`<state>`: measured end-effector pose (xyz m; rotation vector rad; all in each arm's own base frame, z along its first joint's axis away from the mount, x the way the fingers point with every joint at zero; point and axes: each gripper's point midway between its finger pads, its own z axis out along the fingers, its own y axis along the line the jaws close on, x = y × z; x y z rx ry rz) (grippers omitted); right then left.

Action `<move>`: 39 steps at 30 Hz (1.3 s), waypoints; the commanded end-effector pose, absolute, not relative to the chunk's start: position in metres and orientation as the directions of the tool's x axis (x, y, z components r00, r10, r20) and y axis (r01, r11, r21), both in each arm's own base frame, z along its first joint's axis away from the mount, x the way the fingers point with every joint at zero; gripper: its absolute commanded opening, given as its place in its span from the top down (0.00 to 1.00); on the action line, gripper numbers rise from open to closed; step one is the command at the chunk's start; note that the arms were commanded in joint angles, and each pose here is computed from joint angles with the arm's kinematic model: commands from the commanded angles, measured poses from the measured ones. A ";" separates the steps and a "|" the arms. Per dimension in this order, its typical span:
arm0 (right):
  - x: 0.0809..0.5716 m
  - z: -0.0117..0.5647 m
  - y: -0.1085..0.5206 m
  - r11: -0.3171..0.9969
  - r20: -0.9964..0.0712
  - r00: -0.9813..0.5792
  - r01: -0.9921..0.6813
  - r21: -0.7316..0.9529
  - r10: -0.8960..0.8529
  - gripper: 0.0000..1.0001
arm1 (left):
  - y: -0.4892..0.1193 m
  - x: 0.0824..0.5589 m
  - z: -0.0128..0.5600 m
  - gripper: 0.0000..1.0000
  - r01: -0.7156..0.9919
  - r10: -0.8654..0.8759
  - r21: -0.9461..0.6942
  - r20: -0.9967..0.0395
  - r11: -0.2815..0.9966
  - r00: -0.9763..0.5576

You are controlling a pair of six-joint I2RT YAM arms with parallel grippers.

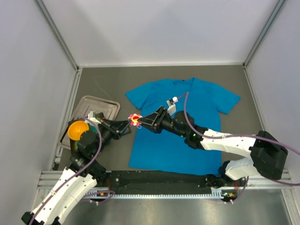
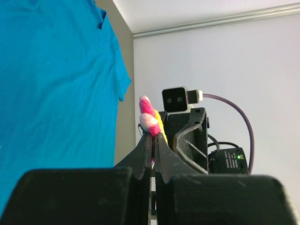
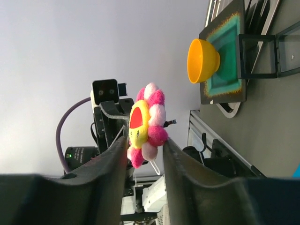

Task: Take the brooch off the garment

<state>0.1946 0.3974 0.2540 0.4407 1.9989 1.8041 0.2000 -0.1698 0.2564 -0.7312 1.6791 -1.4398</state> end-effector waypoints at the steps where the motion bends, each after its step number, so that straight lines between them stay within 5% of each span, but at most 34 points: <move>1: 0.198 0.273 0.400 0.039 -0.075 -0.865 -0.064 0.997 0.495 0.70 | -0.172 0.197 0.271 1.00 0.124 -0.827 -0.982 -0.186 0.141 -0.530; 5: 0.199 0.271 0.402 0.042 -0.083 -0.865 -0.071 0.997 0.495 1.00 | -0.173 0.194 0.271 1.00 0.142 -0.820 -0.978 -0.207 0.154 -0.534; 8: 0.202 0.263 0.405 0.093 -0.146 -0.867 -0.115 0.989 0.476 1.00 | -0.169 0.192 0.269 1.00 0.178 -0.803 -0.956 -0.294 0.234 -0.519; 9: 0.204 0.264 0.407 0.100 -0.165 -0.869 -0.134 0.986 0.467 1.00 | -0.165 0.190 0.278 0.76 0.191 -0.805 -0.948 -0.317 0.254 -0.502; 12: 0.215 0.258 0.408 0.137 -0.268 -0.850 -0.230 0.963 0.454 1.00 | -0.140 0.189 0.264 0.29 0.083 -0.806 -0.912 -0.396 0.402 -0.440; 14: 0.225 0.245 0.410 0.191 -0.337 -0.833 -0.280 0.941 0.438 1.00 | -0.123 0.186 0.258 0.20 0.052 -0.779 -0.862 -0.479 0.504 -0.404; 20: 0.245 0.194 0.441 0.296 -0.501 -0.826 -0.426 0.855 0.258 1.00 | -0.091 0.178 0.305 0.16 0.119 -0.705 -0.749 -0.657 0.652 -0.267; 23: 0.244 0.187 0.462 0.228 -0.510 -0.836 -0.466 0.855 0.202 1.00 | -0.087 0.179 0.315 0.17 0.132 -0.670 -0.709 -0.700 0.692 -0.247; 39: 0.254 0.110 0.497 0.274 -0.509 -0.858 -0.474 0.837 0.071 0.99 | -0.107 0.189 0.310 0.20 0.195 -0.631 -0.689 -0.721 0.698 -0.286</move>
